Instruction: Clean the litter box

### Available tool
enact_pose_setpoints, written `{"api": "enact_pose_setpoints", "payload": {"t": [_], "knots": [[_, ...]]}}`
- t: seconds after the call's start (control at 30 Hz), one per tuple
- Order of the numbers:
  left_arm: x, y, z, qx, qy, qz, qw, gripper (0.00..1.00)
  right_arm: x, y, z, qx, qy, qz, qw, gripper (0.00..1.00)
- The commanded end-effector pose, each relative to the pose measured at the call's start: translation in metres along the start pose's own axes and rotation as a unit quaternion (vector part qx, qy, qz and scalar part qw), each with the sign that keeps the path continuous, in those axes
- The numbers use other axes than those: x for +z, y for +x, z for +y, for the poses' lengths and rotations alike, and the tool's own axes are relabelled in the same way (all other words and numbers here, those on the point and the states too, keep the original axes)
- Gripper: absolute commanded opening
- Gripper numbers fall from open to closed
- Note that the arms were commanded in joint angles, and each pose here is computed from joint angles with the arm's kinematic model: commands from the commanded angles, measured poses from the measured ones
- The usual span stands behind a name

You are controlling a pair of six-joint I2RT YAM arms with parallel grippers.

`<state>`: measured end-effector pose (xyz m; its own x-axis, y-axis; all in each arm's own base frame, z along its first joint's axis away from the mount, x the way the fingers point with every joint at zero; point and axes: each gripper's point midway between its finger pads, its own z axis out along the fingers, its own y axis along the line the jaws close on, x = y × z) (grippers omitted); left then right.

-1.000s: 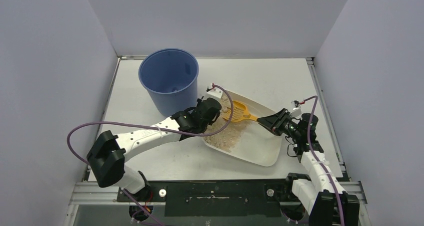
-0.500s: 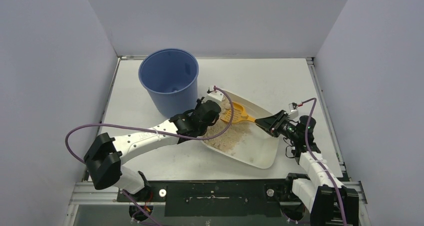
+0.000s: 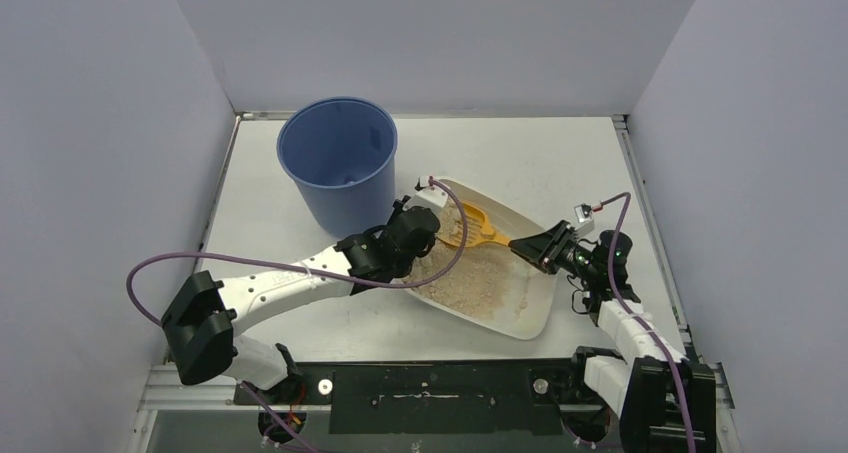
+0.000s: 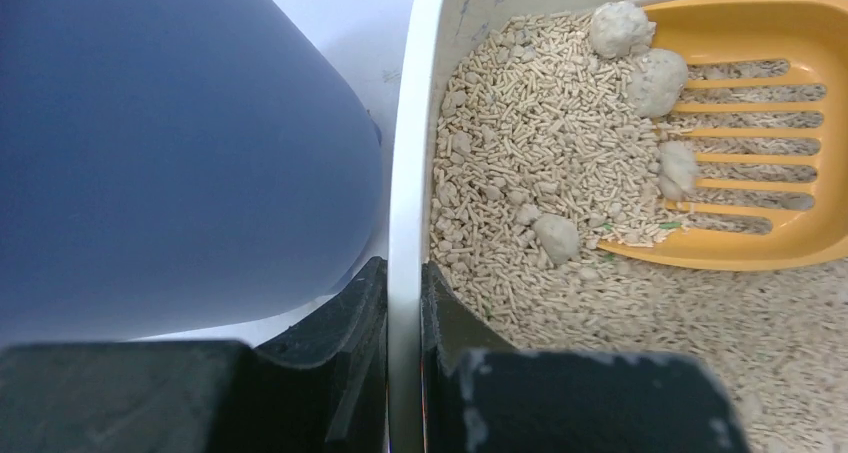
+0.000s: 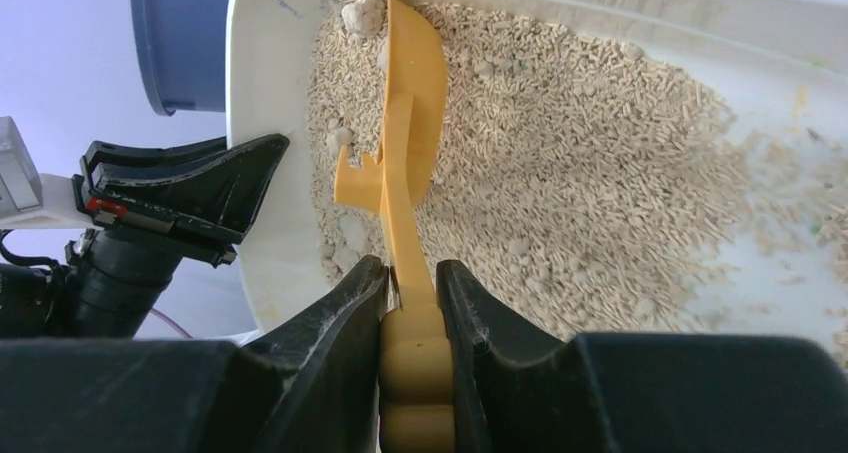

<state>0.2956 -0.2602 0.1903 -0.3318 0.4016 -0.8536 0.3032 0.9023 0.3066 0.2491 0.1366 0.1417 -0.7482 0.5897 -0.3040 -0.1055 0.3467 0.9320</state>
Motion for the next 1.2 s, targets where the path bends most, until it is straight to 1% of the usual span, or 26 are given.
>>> {"api": "enact_pose_setpoints", "payload": {"t": [0.0, 0.03, 0.07, 0.1, 0.13, 0.2, 0.23, 0.27, 0.3, 0.33, 0.37, 0.4, 0.43, 0.47, 0.5, 0.53, 0.57, 0.6, 0.63, 0.67, 0.7, 0.73, 0.77, 0.8, 0.87, 1.17], "knots": [[-0.028, -0.078, 0.0, -0.085, 0.026, -0.123, 0.988, 0.0, -0.002, -0.014, -0.01, -0.039, 0.014, -0.024, 0.999, 0.0], [-0.027, -0.077, 0.0, -0.083, 0.025, -0.123, 0.989, 0.0, -0.002, -0.008, -0.001, -0.028, -0.017, -0.019, 0.999, 0.0], [-0.025, -0.076, 0.0, -0.081, 0.022, -0.121, 0.989, 0.0, 0.0, 0.0, -0.001, -0.025, -0.022, -0.002, 0.999, 0.0], [-0.025, -0.075, -0.001, -0.08, 0.021, -0.117, 0.99, 0.0, 0.0, 0.0, -0.015, -0.02, 0.011, 0.006, 1.0, 0.0], [-0.024, -0.073, -0.002, -0.079, 0.021, -0.113, 0.99, 0.0, -0.001, -0.005, -0.024, -0.026, 0.035, -0.002, 0.999, 0.0], [-0.022, -0.07, -0.005, -0.082, 0.025, -0.114, 0.99, 0.0, 0.0, 0.001, -0.006, -0.033, -0.017, -0.007, 0.999, 0.0], [-0.021, -0.069, -0.006, -0.082, 0.025, -0.114, 0.99, 0.0, 0.003, 0.006, 0.001, -0.041, -0.029, 0.01, 0.999, 0.0], [-0.02, -0.069, -0.006, -0.084, 0.024, -0.113, 0.99, 0.0, 0.003, 0.005, -0.016, -0.037, 0.012, 0.016, 0.999, 0.0], [-0.019, -0.067, -0.008, -0.085, 0.024, -0.11, 0.99, 0.0, -0.001, 0.0, -0.033, -0.036, 0.048, 0.004, 0.998, 0.0], [-0.018, -0.065, -0.01, -0.085, 0.027, -0.108, 0.99, 0.0, -0.002, -0.003, -0.03, -0.038, 0.028, -0.013, 0.999, 0.0], [-0.017, -0.063, -0.011, -0.084, 0.029, -0.107, 0.99, 0.0, -0.001, 0.0, -0.016, -0.027, -0.011, -0.016, 0.999, 0.0], [-0.015, -0.061, -0.014, -0.082, 0.03, -0.104, 0.991, 0.0, 0.003, 0.006, -0.003, -0.034, -0.04, -0.001, 0.999, 0.0], [-0.015, -0.061, -0.014, -0.082, 0.028, -0.101, 0.991, 0.0, 0.006, 0.013, -0.013, -0.027, -0.019, 0.022, 0.999, 0.0], [-0.015, -0.061, -0.013, -0.083, 0.027, -0.1, 0.991, 0.0, 0.004, 0.012, -0.033, -0.021, 0.023, 0.019, 0.999, 0.0], [-0.015, -0.061, -0.013, -0.085, 0.027, -0.101, 0.991, 0.0, 0.0, 0.006, -0.043, -0.017, 0.033, -0.003, 0.999, 0.0], [-0.015, -0.059, -0.013, -0.084, 0.028, -0.102, 0.991, 0.0, -0.001, 0.006, -0.032, -0.008, 0.001, -0.016, 1.0, 0.0], [-0.014, -0.057, -0.013, -0.082, 0.026, -0.101, 0.991, 0.0, 0.003, 0.012, -0.014, -0.012, -0.038, -0.007, 0.999, 0.0], [-0.013, -0.056, -0.013, -0.083, 0.024, -0.1, 0.991, 0.0, 0.007, 0.02, -0.011, -0.028, -0.045, 0.019, 0.998, 0.0], [-0.013, -0.056, -0.013, -0.085, 0.023, -0.098, 0.991, 0.0, 0.008, 0.019, -0.021, -0.031, -0.02, 0.026, 0.999, 0.0], [-0.012, -0.055, -0.014, -0.087, 0.022, -0.096, 0.991, 0.0, 0.004, 0.014, -0.037, -0.01, 0.012, 0.009, 1.0, 0.0], [-0.011, -0.052, -0.016, -0.088, 0.025, -0.093, 0.991, 0.0, 0.001, 0.012, -0.036, 0.005, 0.006, -0.007, 1.0, 0.0], [-0.009, -0.05, -0.018, -0.089, 0.026, -0.091, 0.992, 0.0, 0.002, 0.013, -0.021, -0.008, -0.026, -0.008, 1.0, 0.0], [-0.007, -0.046, -0.018, -0.09, 0.024, -0.086, 0.992, 0.0, 0.005, 0.019, -0.012, -0.026, -0.043, 0.009, 0.999, 0.0], [-0.005, -0.044, -0.02, -0.093, 0.021, -0.081, 0.992, 0.0, 0.008, 0.02, -0.013, -0.039, -0.036, 0.022, 0.998, 0.0], [-0.002, -0.036, -0.022, -0.095, 0.017, -0.068, 0.993, 0.0, 0.003, 0.015, -0.028, -0.032, -0.007, 0.007, 0.999, 0.0], [0.018, 0.003, -0.026, -0.121, -0.02, -0.02, 0.992, 0.0, -0.006, 0.011, -0.007, -0.02, -0.059, 0.005, 0.998, 0.0]]}}
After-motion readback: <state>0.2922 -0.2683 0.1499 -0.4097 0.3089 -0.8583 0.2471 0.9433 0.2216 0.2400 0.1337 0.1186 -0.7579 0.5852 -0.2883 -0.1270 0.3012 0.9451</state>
